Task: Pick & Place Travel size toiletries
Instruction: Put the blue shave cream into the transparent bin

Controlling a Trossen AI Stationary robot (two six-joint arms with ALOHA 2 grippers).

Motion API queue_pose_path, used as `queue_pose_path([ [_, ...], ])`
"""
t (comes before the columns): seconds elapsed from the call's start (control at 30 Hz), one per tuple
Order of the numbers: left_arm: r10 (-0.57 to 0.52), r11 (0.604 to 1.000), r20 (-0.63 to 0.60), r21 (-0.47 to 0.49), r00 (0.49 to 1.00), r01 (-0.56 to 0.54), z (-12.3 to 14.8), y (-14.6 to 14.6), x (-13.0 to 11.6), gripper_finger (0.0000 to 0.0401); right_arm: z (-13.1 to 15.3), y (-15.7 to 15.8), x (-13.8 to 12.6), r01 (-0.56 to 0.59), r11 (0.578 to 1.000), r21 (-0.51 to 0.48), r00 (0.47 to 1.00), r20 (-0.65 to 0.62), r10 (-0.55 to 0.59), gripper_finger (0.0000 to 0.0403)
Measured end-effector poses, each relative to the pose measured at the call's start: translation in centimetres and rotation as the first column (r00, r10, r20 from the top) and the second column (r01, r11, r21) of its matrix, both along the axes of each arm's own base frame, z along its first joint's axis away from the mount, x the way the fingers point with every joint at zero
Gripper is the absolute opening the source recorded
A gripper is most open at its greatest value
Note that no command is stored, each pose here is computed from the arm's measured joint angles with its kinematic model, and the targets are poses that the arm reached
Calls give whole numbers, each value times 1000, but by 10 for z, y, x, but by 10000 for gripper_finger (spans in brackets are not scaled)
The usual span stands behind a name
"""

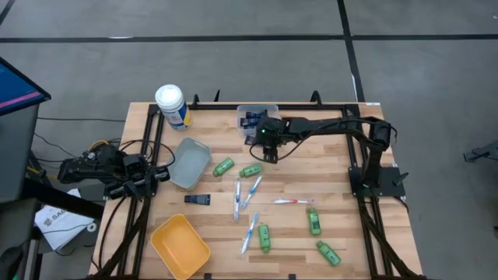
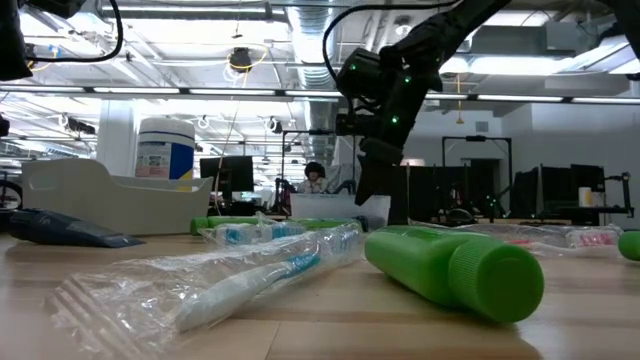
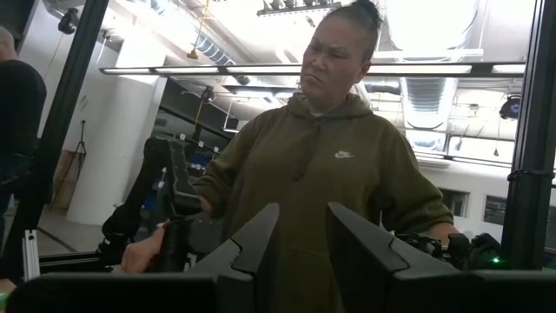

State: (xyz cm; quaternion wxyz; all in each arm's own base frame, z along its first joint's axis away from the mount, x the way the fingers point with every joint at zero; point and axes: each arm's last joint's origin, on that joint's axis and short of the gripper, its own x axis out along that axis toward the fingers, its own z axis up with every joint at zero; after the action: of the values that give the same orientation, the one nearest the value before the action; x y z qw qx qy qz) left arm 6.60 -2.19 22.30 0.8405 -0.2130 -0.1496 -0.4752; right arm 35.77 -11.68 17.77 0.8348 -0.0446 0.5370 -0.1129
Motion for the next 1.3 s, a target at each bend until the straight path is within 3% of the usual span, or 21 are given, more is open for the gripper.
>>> queue_pose_path([
  [0.13,0,1000,0,0,1000,0,0,0,0,92,-4,-11,0,24,1000,-3,1000,8,-24,264],
  [0.37,0,1000,1,0,1000,0,0,0,0,92,-42,-10,4,9,998,57,995,-96,-4,254],
  [0.63,0,1000,1,0,1000,0,0,0,0,92,-41,-14,5,21,998,52,997,-77,-17,251],
  [0.73,0,1000,1,0,1000,0,0,0,0,92,-41,-16,3,35,998,50,997,-78,-31,227],
  [1.0,0,1000,1,0,1000,0,0,0,0,92,-41,-15,3,41,997,64,996,-87,-36,112],
  [1.3,0,1000,0,0,1000,0,0,0,0,92,-40,-8,4,28,997,69,996,-87,-22,123],
])
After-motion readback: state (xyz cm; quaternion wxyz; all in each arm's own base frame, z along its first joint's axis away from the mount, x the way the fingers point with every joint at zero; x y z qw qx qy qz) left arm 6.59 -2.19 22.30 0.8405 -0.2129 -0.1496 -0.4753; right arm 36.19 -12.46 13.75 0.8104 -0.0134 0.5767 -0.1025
